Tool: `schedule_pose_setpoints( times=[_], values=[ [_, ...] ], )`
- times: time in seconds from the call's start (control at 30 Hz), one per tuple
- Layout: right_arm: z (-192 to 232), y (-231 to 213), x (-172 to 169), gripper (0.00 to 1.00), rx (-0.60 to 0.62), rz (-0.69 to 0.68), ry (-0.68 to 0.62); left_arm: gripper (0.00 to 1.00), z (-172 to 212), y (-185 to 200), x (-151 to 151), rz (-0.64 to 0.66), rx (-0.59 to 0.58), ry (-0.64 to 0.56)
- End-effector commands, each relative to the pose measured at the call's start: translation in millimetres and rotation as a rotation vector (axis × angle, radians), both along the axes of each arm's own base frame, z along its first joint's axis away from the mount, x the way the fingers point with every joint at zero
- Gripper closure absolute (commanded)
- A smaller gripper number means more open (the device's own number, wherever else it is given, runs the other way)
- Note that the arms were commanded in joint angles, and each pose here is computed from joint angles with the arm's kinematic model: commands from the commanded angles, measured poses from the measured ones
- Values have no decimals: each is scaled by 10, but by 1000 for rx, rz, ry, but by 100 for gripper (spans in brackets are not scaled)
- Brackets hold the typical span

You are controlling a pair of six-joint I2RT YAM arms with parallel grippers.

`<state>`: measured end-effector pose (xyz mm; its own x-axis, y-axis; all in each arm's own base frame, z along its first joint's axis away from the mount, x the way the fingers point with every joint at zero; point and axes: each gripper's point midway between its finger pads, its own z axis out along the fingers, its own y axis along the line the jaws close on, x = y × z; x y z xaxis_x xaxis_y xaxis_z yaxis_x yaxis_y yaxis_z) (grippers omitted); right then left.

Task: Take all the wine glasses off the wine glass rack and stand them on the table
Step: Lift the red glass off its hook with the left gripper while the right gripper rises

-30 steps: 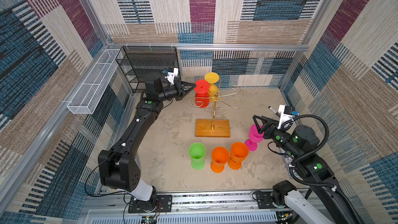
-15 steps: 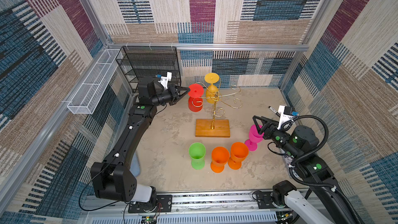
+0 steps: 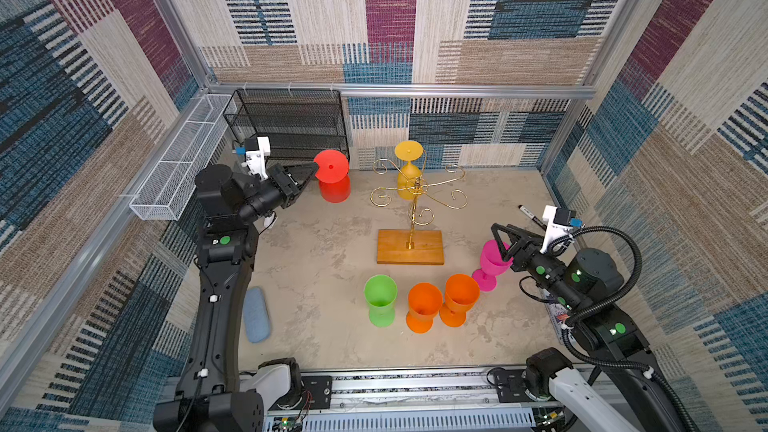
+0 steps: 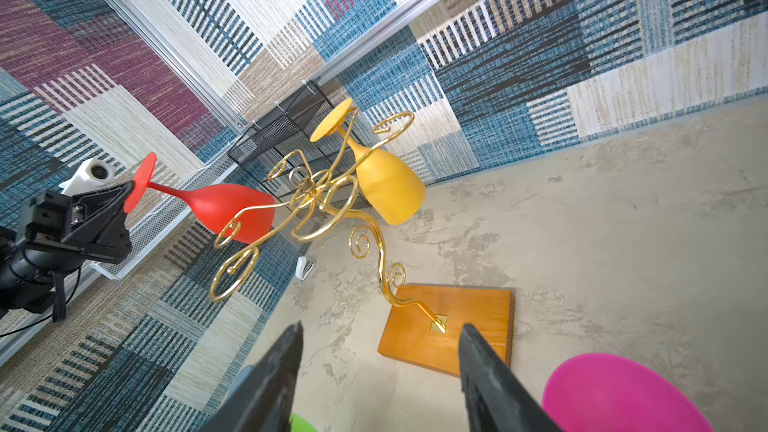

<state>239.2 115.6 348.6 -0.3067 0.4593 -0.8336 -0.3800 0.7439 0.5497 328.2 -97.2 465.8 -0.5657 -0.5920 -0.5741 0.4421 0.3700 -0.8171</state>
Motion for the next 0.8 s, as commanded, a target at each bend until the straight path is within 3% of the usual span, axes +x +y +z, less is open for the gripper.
schedule_pose_setpoints(
  times=[0.0, 0.27, 0.37, 0.57, 0.77],
  values=[
    [353, 111, -119, 38, 28, 86, -164, 100, 550, -54, -327, -35, -55, -165],
    [943, 378, -376, 35, 61, 286, -455, 100, 1509, -305, -1108, -245, -261, -422],
    [1100, 497, -420, 34, 78, 370, -548, 100, 1554, -548, -1207, -364, -347, -438],
    [1217, 689, -466, 34, 135, 523, -676, 100, 1399, -921, -1132, -590, -565, -396],
    [1286, 725, -518, 35, 172, 589, -770, 100, 1287, -1101, -1103, -663, -649, -362]
  ],
)
